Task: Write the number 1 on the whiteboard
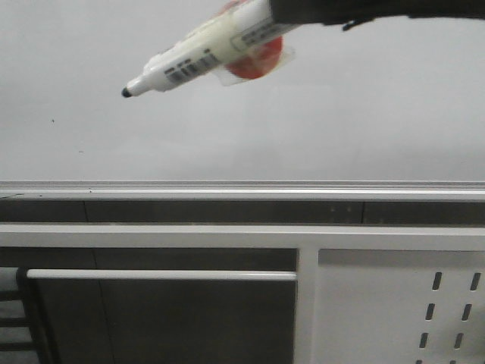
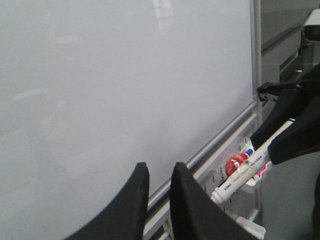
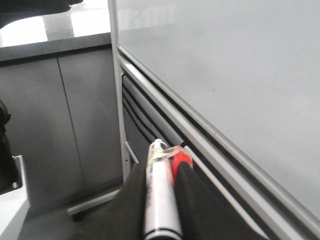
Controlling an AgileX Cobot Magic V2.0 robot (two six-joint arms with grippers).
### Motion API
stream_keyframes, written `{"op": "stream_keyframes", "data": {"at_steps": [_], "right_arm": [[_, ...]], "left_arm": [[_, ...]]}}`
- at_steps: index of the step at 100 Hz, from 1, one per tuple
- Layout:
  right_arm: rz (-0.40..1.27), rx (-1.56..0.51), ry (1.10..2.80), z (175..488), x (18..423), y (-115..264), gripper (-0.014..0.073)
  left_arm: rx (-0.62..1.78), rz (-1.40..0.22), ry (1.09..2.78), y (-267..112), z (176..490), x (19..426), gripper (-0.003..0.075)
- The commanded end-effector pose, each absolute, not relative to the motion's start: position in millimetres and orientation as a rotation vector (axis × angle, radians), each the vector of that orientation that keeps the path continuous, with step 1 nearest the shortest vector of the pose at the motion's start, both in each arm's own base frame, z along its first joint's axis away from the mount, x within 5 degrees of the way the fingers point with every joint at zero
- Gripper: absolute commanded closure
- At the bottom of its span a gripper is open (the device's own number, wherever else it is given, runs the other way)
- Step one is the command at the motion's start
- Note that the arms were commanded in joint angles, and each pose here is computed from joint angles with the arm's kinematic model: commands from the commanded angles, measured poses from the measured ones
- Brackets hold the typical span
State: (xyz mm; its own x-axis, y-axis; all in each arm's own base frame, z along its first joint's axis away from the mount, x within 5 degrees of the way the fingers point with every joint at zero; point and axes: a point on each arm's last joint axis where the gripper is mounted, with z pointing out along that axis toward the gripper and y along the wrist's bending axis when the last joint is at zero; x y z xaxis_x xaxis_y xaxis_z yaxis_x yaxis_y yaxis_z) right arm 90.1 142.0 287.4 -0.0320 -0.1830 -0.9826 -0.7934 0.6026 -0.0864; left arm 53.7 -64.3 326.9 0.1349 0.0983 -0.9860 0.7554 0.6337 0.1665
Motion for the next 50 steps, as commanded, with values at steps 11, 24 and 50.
{"op": "stream_keyframes", "data": {"at_steps": [11,24,50], "right_arm": [[0.368,-0.834,1.371,304.6,95.9,133.9,0.0645],[0.251,-0.82,1.317,308.8,100.1,129.4,0.0645],[0.148,-0.819,1.272,312.1,102.9,125.8,0.0645]], "left_arm": [[0.548,-0.534,1.277,-46.1,339.9,52.0,0.0638],[0.451,-0.445,1.312,-38.6,335.5,56.6,0.0638],[0.224,-0.371,1.378,-27.2,320.7,67.5,0.0639]]}}
